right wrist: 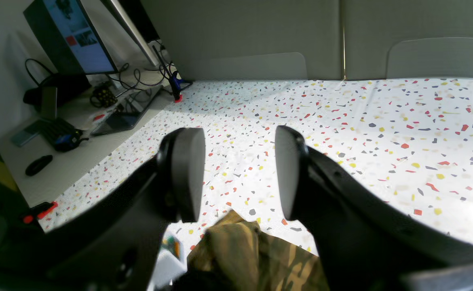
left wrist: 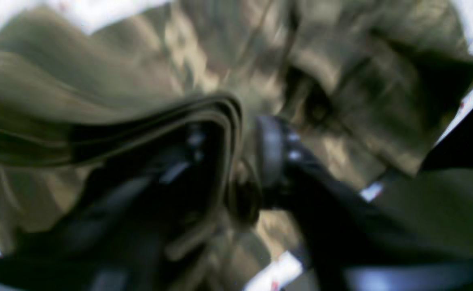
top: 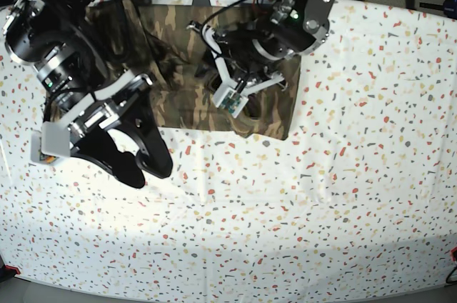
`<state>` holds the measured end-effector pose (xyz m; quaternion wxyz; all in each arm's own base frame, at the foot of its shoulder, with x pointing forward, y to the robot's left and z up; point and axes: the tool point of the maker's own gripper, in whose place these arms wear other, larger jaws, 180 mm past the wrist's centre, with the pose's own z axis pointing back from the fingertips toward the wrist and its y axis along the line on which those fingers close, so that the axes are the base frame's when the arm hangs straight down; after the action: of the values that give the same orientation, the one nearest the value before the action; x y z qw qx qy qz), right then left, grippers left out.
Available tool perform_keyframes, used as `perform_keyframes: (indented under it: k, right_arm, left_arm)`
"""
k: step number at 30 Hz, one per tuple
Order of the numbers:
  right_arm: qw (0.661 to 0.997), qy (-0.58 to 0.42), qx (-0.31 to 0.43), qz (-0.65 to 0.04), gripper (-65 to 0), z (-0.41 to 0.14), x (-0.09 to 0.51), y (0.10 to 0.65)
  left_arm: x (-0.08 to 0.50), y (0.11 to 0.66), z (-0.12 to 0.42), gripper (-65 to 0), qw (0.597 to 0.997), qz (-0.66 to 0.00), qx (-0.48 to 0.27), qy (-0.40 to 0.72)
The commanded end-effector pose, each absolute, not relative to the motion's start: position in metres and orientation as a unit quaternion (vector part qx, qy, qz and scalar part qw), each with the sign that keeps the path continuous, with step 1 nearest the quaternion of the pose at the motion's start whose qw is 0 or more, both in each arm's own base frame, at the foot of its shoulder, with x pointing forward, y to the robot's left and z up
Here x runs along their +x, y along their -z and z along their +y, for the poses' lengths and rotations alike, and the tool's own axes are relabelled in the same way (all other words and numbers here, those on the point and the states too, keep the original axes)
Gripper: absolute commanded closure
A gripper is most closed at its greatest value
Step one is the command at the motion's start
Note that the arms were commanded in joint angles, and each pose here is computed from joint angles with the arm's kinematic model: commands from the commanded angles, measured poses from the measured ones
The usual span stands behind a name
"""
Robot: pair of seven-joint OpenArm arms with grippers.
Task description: Fold the T-shirt properly
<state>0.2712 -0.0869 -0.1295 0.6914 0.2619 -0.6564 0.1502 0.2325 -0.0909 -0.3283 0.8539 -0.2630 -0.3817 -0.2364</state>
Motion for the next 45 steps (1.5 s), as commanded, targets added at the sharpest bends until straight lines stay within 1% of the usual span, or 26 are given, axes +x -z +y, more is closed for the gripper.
perform_keyframes:
  k: [1, 7, 9, 12, 14, 16, 19, 23, 26, 28, 31, 34, 37, 39, 41, 43, 45]
  right_arm:
    - [0.669, -0.156, 0.27, -0.675, -28.8, -0.084, 0.269, 0.115]
    - [0.669, -0.156, 0.27, -0.675, -28.8, -0.084, 0.269, 0.115]
    - [0.669, -0.156, 0.27, -0.675, -28.8, -0.084, 0.269, 0.115]
    - [0.668, -0.156, 0.271, -0.675, -28.8, -0.084, 0.269, 0.115]
    - [0.668, -0.156, 0.27, -0.675, -28.8, -0.084, 0.269, 0.115]
    - [0.669, -0.156, 0.27, -0.675, -28.8, -0.084, 0.269, 0.115]
    - [0.669, -0.156, 0.27, -0.675, -28.8, -0.084, 0.269, 0.115]
    - [0.668, -0.156, 0.27, -0.675, -28.8, -0.084, 0.269, 0.115]
    - [0.667, -0.156, 0.272, -0.676, -28.8, -0.084, 0.269, 0.115]
    - [0.665, -0.157, 0.276, -0.676, -28.8, -0.083, 0.268, 0.114]
    - [0.663, -0.159, 0.282, -0.675, -28.8, -0.081, 0.267, 0.113]
    - [0.664, -0.159, 0.282, -0.674, -28.8, -0.081, 0.267, 0.114]
    - [0.665, -0.159, 0.281, -0.673, -28.8, -0.081, 0.267, 0.114]
    - [0.667, -0.159, 0.279, -0.673, -28.8, -0.081, 0.267, 0.115]
    - [0.669, -0.159, 0.276, -0.671, -28.8, -0.082, 0.268, 0.116]
    - [0.681, -0.163, 0.26, -0.665, -28.9, -0.086, 0.269, 0.121]
    - [0.71, -0.173, 0.22, -0.646, -28.9, -0.097, 0.272, 0.135]
  left_arm:
    - [0.24, 0.312, -0.096, -28.3, 0.838, -0.411, -0.275, 0.231]
    - [0.244, 0.302, -0.103, -28.6, 0.83, -0.419, -0.29, 0.225]
    - [0.25, 0.304, -0.098, -28.6, 0.834, -0.42, -0.264, 0.242]
    - [0.262, 0.304, -0.082, -28.6, 0.848, -0.407, -0.2, 0.273]
    - [0.272, 0.289, -0.072, -28.6, 0.844, -0.423, -0.171, 0.282]
    - [0.276, 0.27, -0.069, -28.6, 0.831, -0.449, -0.169, 0.281]
    - [0.269, 0.256, -0.057, -28.5, 0.824, -0.463, -0.159, 0.285]
    - [0.253, 0.263, -0.031, -28.5, 0.827, -0.457, -0.121, 0.304]
    - [0.244, 0.284, -0.005, -28.5, 0.84, -0.43, -0.071, 0.323]
    - [0.238, 0.295, 0.008, -28.5, 0.851, -0.415, -0.056, 0.316]
    - [0.229, 0.304, 0.014, -28.5, 0.866, -0.399, -0.061, 0.297]
    - [0.211, 0.312, 0.001, -28.5, 0.874, -0.374, -0.112, 0.289]
    - [0.194, 0.313, -0.013, -28.5, 0.868, -0.372, -0.158, 0.289]
    - [0.184, 0.309, -0.025, -28.5, 0.857, -0.38, -0.195, 0.289]
    - [0.181, 0.305, -0.032, -28.5, 0.847, -0.39, -0.213, 0.291]
    - [0.187, 0.305, -0.028, -28.5, 0.846, -0.399, -0.192, 0.298]
    - [0.2, 0.304, -0.016, -28.5, 0.844, -0.415, -0.144, 0.308]
